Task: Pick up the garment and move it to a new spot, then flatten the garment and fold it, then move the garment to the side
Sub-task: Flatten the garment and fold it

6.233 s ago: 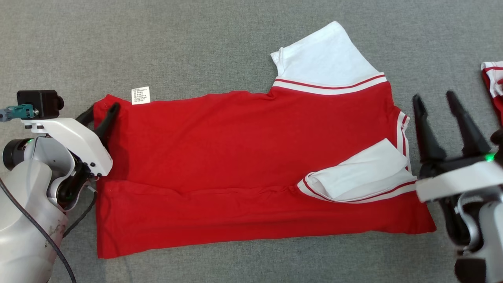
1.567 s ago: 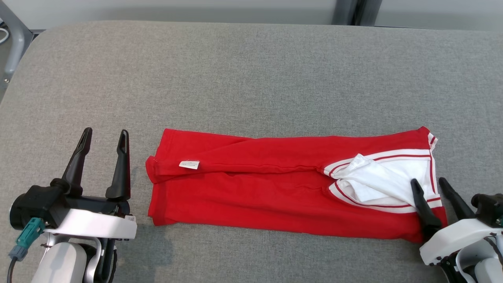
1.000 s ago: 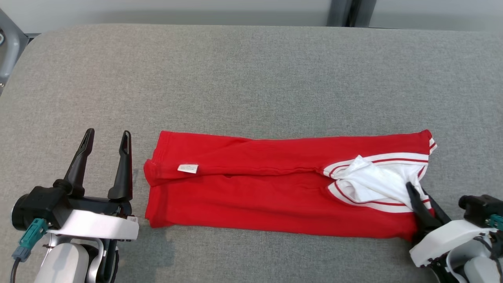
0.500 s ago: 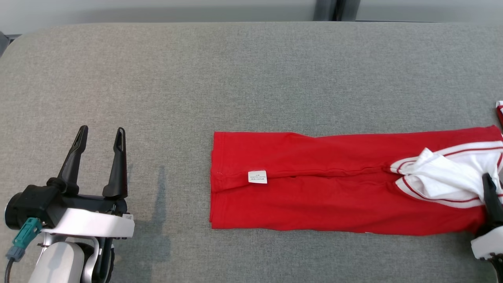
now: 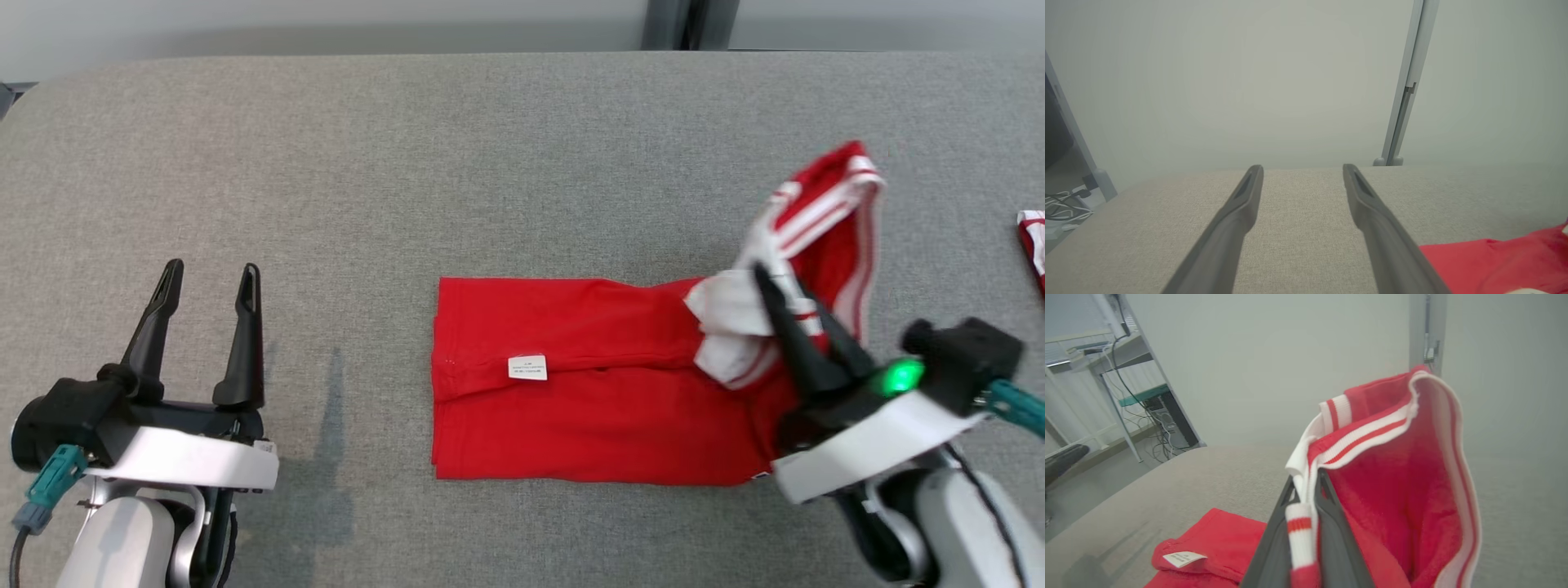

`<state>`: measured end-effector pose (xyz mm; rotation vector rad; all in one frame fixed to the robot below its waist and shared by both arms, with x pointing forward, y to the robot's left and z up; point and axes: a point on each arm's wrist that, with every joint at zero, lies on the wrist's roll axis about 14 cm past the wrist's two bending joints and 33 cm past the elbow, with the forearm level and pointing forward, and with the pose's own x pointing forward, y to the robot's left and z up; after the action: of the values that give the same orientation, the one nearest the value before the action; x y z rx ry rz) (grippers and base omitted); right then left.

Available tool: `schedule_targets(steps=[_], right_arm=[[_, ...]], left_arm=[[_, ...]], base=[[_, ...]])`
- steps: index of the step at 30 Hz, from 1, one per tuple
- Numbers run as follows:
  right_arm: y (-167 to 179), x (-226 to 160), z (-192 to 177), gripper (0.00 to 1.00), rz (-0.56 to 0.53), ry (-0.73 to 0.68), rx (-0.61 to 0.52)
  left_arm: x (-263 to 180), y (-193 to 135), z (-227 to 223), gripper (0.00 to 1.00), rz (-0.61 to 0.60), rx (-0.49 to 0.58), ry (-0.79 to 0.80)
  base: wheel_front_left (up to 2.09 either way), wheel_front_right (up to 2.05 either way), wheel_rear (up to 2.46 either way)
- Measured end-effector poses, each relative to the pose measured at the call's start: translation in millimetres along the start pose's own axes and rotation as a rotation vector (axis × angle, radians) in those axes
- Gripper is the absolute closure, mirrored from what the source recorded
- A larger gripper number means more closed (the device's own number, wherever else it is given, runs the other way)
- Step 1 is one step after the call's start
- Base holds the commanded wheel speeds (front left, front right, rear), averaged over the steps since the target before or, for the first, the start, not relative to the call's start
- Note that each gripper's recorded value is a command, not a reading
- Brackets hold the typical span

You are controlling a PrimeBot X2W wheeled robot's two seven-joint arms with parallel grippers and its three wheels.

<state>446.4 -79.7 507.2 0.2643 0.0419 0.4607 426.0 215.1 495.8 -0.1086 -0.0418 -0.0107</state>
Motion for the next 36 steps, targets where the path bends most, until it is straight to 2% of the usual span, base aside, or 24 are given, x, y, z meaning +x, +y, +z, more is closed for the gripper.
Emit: schedule_targets(steps=[4, 13, 22, 23, 24, 25, 30, 36], right_arm=[[59.1, 17.4, 0.0, 1.0, 0.155, 0.005, 0.057], [139.1, 32.7, -48.8, 1.0, 0.345, 0.137, 0.173], [160.5, 39.6, -91.3, 1.0, 0.392, 0.234, 0.206], [159.8, 41.0, -92.3, 0.62, 0.391, 0.231, 0.206], [159.9, 42.1, -93.5, 0.18, 0.392, 0.232, 0.207], [161.0, 42.3, -94.2, 0.0, 0.395, 0.233, 0.213], [175.4, 42.7, -80.4, 0.0, 0.434, 0.184, 0.262], [176.5, 49.3, -25.1, 0.0, 0.451, -0.002, 0.282]], left_arm=[[0.4, -1.0, 1.4, 0.0, -0.004, -0.004, -0.003], [-5.6, -0.4, -4.9, 0.0, 0.0, -0.018, 0.019], [-8.5, 3.2, -6.2, 0.0, 0.008, -0.021, 0.027], [-8.2, 2.9, -6.4, 0.0, 0.007, -0.021, 0.027], [-8.3, 2.5, -7.4, 0.0, 0.006, -0.023, 0.03], [-8.5, 2.2, -8.5, 0.0, 0.007, -0.025, 0.033], [-7.8, 0.0, -10.4, 0.0, -0.001, -0.025, 0.036], [-3.3, -2.2, -6.4, 0.0, -0.009, -0.023, 0.021]], base=[[0.0, 0.0, 0.0], [0.0, 0.0, 0.0], [0.0, 0.0, 0.0], [0.0, 0.0, 0.0], [0.0, 0.0, 0.0], [0.0, 0.0, 0.0], [0.0, 0.0, 0.0], [0.0, 0.0, 0.0]])
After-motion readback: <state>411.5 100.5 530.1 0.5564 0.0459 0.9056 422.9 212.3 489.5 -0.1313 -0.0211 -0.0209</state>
